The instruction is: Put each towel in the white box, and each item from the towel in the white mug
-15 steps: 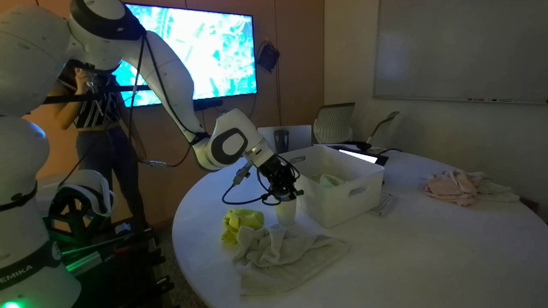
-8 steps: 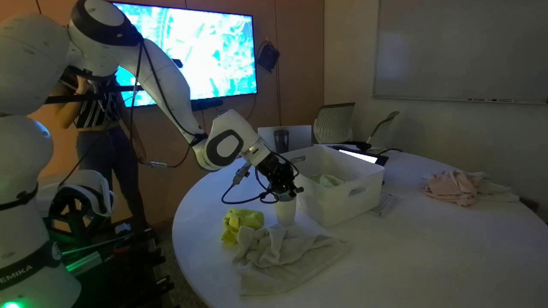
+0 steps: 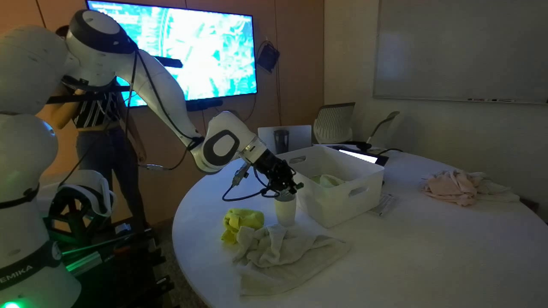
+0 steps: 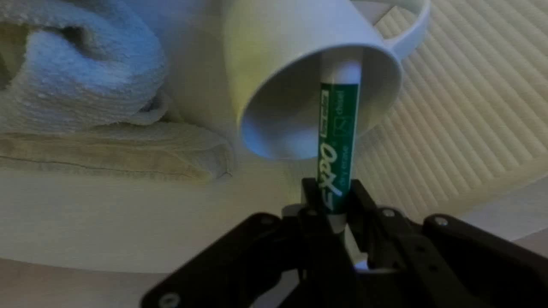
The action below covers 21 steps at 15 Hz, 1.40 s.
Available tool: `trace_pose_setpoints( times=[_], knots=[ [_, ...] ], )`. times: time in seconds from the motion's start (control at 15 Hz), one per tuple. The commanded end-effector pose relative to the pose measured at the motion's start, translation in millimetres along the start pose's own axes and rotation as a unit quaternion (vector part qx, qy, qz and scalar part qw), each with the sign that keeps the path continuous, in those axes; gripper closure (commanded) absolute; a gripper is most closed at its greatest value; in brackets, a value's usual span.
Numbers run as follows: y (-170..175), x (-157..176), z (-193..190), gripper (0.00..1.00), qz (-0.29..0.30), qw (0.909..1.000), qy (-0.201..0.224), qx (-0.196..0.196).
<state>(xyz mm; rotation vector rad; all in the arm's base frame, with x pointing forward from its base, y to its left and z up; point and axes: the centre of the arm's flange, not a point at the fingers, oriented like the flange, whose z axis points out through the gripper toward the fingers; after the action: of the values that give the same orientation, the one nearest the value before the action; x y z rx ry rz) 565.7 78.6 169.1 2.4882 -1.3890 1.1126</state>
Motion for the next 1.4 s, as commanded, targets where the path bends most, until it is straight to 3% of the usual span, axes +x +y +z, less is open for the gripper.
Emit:
trace_pose_setpoints(
  times=[0.0,0.47,0.53,0.93,1.33],
  knots=[
    [-5,-6,-1,0.54,-0.026,0.9991,0.033,0.001],
    [1,19,-31,0.03,-0.090,0.9952,0.001,0.037],
    [2,28,-39,0.00,-0.104,0.9936,-0.007,0.045],
    [-1,63,-73,0.00,-0.184,0.9764,-0.104,0.044],
    [13,70,-77,0.00,-0.232,0.9451,-0.230,-0.001]
  ],
)
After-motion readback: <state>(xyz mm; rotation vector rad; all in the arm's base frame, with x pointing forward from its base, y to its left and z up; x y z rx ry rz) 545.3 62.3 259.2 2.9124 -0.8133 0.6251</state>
